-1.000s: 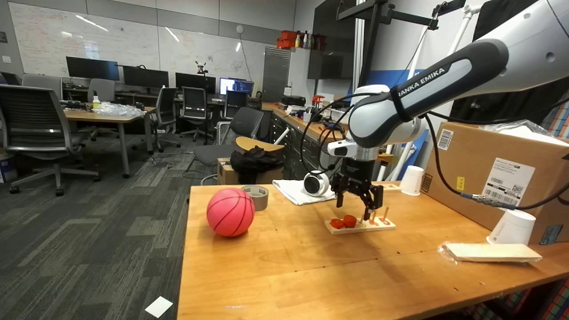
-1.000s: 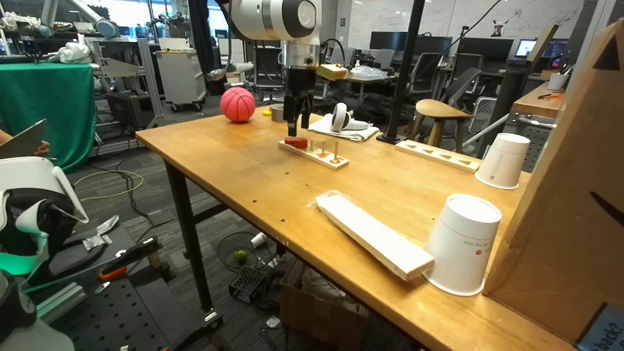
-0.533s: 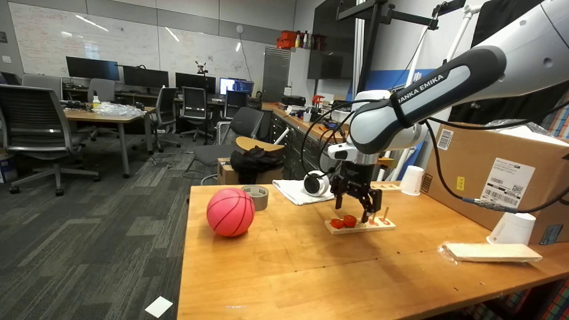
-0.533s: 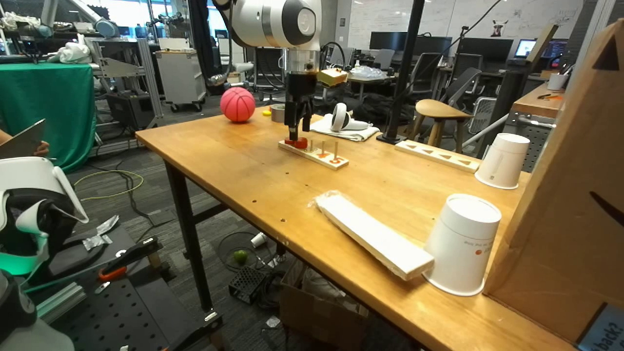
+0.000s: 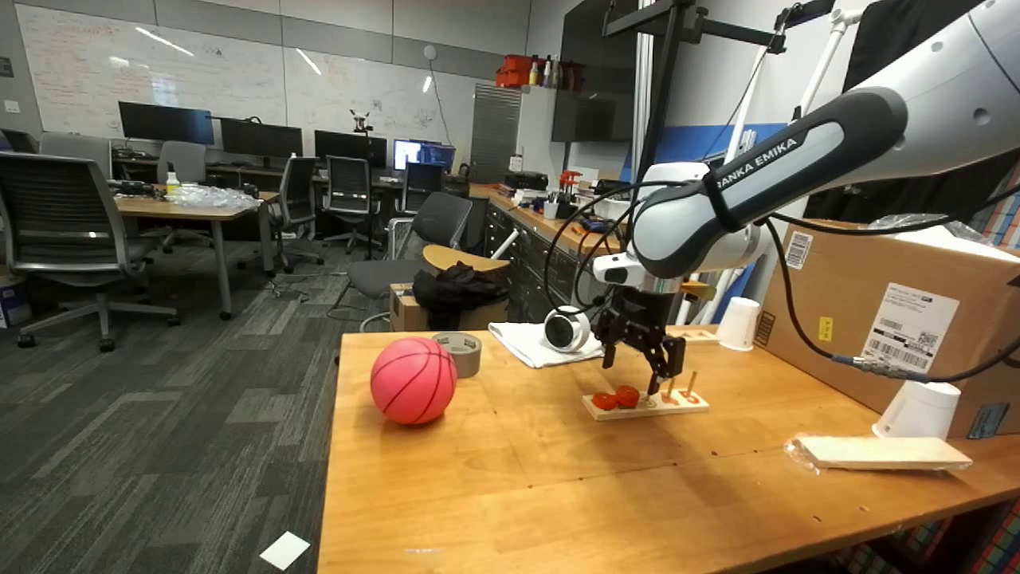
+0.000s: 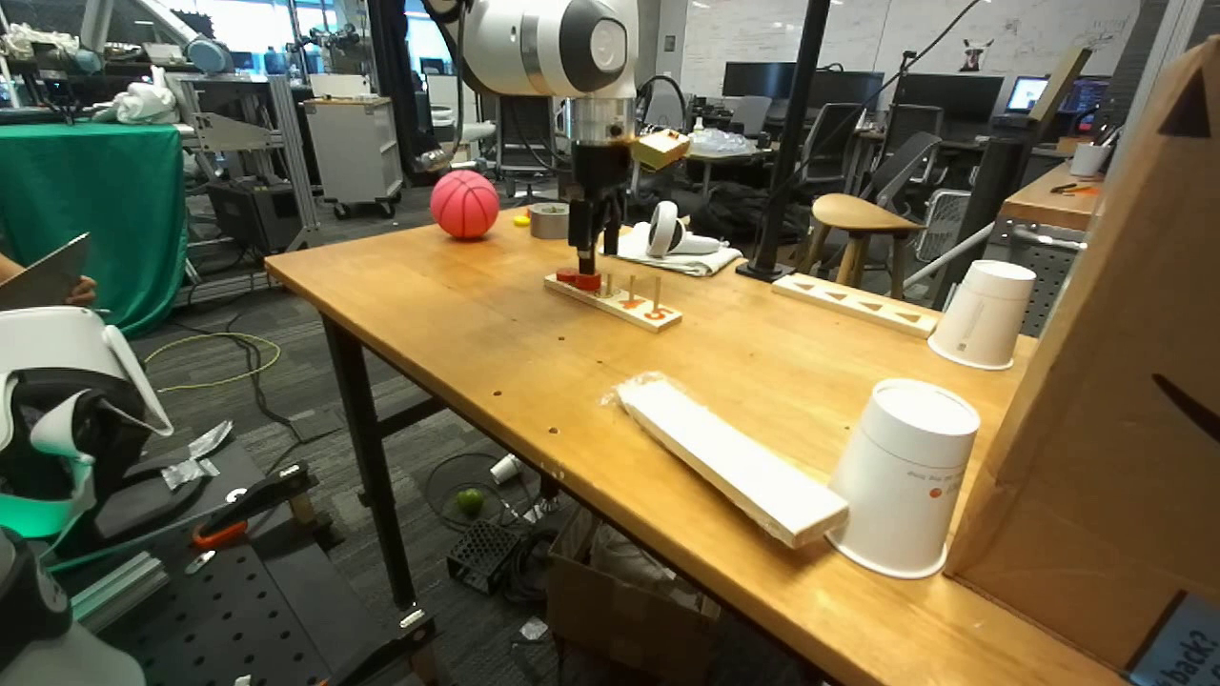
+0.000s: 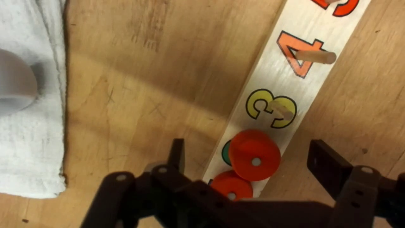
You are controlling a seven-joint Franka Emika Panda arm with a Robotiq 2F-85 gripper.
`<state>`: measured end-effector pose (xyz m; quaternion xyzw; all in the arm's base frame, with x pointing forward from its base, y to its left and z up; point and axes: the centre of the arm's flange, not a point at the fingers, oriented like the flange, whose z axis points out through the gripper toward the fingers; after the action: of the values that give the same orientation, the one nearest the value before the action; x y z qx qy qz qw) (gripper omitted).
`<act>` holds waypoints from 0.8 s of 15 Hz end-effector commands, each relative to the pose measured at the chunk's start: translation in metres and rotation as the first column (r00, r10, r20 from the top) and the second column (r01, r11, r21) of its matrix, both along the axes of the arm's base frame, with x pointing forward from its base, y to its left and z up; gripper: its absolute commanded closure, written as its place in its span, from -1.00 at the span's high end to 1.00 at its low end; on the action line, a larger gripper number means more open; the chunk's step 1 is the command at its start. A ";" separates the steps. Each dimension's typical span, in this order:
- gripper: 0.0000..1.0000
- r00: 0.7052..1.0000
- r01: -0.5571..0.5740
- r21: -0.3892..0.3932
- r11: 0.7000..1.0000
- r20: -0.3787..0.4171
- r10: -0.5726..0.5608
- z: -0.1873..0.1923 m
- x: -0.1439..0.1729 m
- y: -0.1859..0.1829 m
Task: Move the orange discs to the first rod of the wooden rack
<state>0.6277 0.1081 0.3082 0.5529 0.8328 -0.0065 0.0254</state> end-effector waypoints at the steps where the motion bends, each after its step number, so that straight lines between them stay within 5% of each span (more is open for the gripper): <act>1: 1.00 0.999 0.010 0.000 1.000 -0.053 -0.010 -0.001 0.000 -0.001; 12: 1.00 0.999 -0.012 0.002 1.000 -0.036 0.012 -0.001 -0.006 0.012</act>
<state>0.6225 0.1138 0.3008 0.5494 0.8352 -0.0215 0.0081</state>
